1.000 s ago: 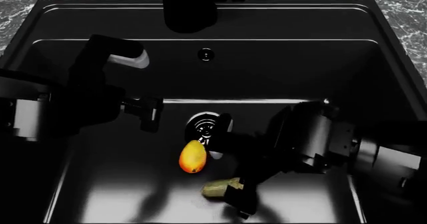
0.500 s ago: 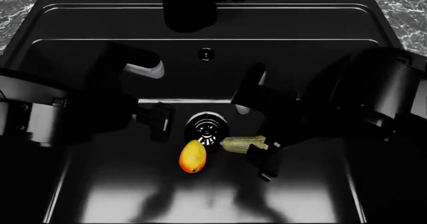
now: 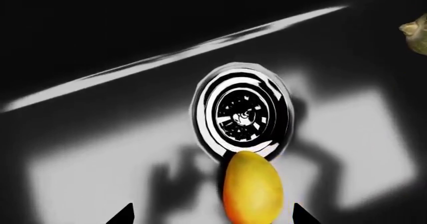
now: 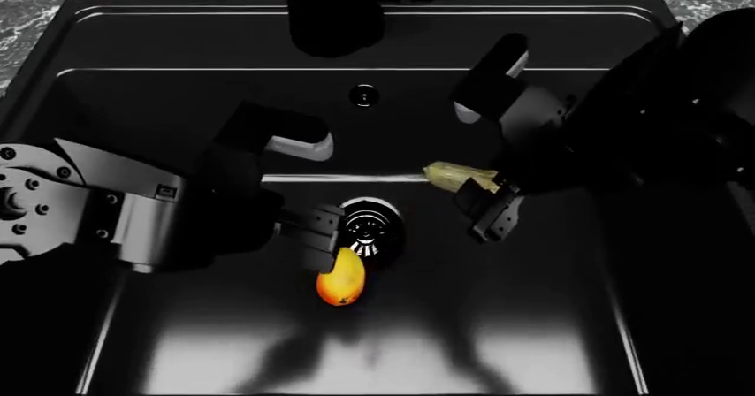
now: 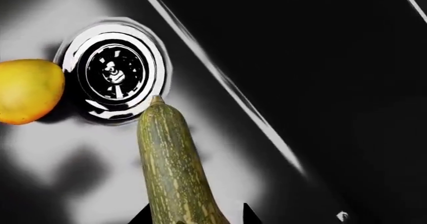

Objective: Pick up the fruits and vegetables and place them in the sink. Turn on the sink faucet to wash them. Then turn the sink off and put them in the tray.

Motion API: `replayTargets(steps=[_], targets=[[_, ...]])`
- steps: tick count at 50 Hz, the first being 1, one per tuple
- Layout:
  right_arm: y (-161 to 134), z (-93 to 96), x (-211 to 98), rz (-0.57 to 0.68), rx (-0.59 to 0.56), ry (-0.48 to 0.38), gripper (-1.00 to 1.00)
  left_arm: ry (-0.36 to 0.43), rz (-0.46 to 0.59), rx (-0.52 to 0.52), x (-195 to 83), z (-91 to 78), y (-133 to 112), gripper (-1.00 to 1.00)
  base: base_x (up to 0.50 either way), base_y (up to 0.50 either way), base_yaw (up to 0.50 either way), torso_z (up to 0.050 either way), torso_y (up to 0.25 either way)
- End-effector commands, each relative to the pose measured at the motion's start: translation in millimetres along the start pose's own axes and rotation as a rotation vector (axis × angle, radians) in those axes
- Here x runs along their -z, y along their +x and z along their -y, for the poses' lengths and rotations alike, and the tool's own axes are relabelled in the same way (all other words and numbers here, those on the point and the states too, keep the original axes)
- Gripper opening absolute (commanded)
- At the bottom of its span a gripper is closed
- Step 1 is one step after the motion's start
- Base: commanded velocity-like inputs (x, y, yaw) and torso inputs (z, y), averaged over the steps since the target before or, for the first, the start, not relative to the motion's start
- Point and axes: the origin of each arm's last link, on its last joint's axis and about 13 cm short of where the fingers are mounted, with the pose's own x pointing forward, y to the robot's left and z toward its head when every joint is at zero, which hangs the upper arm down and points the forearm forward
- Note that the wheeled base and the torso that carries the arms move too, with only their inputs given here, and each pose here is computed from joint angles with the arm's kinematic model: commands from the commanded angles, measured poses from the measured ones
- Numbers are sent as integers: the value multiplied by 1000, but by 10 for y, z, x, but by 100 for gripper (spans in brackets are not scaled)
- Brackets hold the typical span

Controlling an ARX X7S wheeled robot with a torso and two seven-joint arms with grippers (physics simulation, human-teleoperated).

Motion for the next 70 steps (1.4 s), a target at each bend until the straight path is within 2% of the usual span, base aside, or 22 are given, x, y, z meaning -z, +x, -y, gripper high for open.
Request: replayTargets(steps=[1, 18, 26, 36, 45, 70], targets=[[-81, 57, -57, 28, 59, 24, -100, 3, -47, -11, 84, 139, 103, 100, 0, 0, 0, 0, 0], [-61, 30, -58, 25, 42, 1, -100, 14, -24, -48, 121, 439, 204, 100, 0, 0, 0, 0, 1], [-55, 22, -41, 23, 39, -2, -100, -20, 1, -68, 71, 420, 337, 100, 0, 0, 0, 0, 0], [-41, 12, -30, 24, 32, -5, -100, -21, -12, -71, 56, 457, 538, 100, 0, 0, 0, 0, 1], [-44, 20, -18, 25, 34, -4, -100, 0, -40, -55, 153, 543, 634, 100, 0, 0, 0, 0, 1], [-47, 8, -13, 24, 28, -11, -100, 7, -115, -66, 323, 545, 951, 100, 0, 0, 0, 1, 1]])
